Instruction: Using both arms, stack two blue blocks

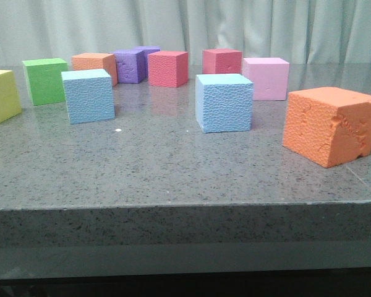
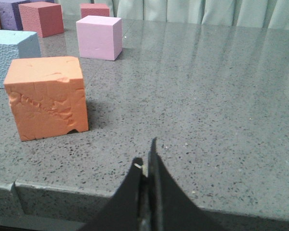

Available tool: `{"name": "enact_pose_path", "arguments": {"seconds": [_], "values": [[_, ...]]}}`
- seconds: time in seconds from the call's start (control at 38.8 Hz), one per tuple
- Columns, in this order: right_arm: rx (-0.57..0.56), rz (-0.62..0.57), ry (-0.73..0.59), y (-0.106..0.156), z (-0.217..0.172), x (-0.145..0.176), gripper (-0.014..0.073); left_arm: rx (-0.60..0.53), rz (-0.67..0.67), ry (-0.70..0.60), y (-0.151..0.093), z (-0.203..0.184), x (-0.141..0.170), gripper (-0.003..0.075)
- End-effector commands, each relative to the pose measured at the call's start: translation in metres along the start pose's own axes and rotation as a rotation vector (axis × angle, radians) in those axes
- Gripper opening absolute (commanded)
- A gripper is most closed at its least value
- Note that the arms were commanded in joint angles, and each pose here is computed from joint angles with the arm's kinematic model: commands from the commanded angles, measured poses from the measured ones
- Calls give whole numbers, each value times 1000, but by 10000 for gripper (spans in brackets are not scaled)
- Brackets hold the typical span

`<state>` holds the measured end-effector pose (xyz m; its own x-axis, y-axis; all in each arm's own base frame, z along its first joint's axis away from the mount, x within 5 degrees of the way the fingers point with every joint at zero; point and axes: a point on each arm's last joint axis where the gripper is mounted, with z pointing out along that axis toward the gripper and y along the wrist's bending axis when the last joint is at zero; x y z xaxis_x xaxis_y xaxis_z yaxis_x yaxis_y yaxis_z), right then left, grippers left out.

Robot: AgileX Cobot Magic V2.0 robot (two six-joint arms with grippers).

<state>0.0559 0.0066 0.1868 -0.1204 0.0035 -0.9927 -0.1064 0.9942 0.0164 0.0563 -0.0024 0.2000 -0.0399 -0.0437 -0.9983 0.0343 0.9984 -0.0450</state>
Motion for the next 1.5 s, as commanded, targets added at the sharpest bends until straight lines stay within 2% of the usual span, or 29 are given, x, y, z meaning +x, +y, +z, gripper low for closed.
{"name": "enact_pose_path", "arguments": {"seconds": [0.0,1.21,1.47], "values": [[10,-7,-101,-1,-2,-10,-67,-5,-2,-101,0,-2,-8,-20],[10,-7,-101,-1,-2,-10,-67,-5,-2,-101,0,-2,-8,-20],[14,-7,-161,-1,-3,-16,-67,-8,-4,-206,1,-3,-18,-20]]}}
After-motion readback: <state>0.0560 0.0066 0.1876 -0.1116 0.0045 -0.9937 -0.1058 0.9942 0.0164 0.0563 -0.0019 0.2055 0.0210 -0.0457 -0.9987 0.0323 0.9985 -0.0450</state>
